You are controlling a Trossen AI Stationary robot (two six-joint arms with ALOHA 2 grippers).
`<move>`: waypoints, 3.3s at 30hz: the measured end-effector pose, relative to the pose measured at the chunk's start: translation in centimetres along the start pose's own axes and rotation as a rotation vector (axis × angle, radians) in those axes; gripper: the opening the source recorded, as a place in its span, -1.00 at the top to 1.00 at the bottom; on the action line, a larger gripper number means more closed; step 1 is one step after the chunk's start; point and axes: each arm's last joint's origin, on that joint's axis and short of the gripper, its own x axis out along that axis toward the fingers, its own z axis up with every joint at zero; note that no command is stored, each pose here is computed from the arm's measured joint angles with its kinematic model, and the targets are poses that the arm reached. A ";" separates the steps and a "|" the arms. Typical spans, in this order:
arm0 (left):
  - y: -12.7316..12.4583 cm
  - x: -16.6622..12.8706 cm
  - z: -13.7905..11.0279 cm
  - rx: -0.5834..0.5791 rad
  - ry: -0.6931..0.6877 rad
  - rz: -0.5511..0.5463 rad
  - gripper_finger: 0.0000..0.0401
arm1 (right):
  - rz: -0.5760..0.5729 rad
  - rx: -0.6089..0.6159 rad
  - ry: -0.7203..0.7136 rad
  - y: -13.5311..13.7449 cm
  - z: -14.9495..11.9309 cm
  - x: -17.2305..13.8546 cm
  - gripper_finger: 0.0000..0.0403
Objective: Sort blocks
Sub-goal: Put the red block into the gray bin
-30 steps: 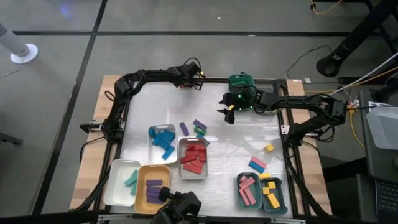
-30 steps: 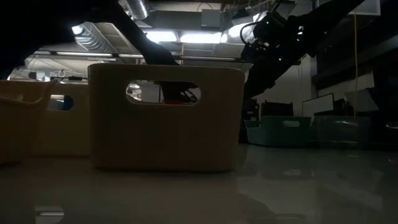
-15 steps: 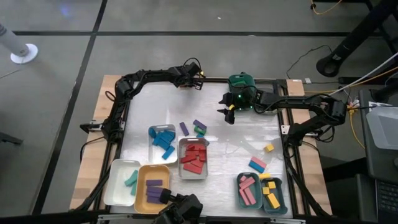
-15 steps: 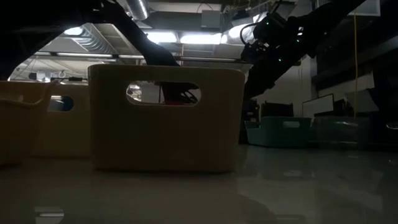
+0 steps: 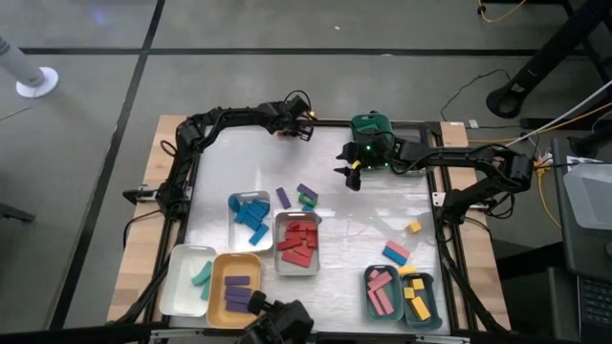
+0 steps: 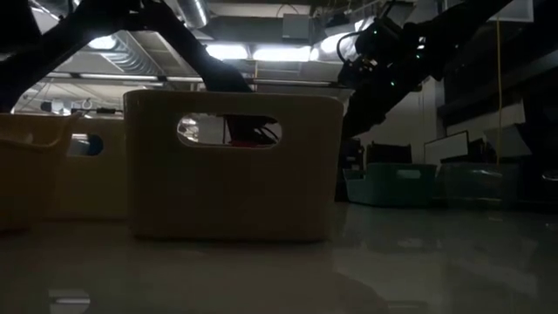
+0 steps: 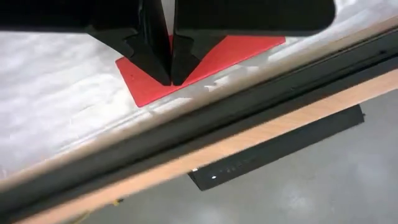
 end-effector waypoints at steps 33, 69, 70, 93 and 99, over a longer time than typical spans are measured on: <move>-10.9 -4.5 -7.1 0.268 0.155 -0.428 0.99 | 0.021 0.019 0.066 0.2 -0.7 0.0 -0.03; -6.7 -21.9 -5.7 0.488 -0.069 -0.436 0.99 | 0.007 -0.066 0.038 1.6 -2.9 9.5 -0.03; -6.9 -22.0 -5.8 0.502 -0.072 -0.441 0.99 | 0.009 -0.065 0.044 1.6 -3.0 9.7 -0.03; -5.7 -29.0 -8.9 0.579 -0.232 -0.322 0.99 | 0.035 -0.001 0.168 1.5 -3.4 11.0 0.38; -4.4 -30.9 -10.6 0.589 -0.179 -0.266 0.99 | 0.036 -0.005 0.156 1.3 0.1 8.6 0.38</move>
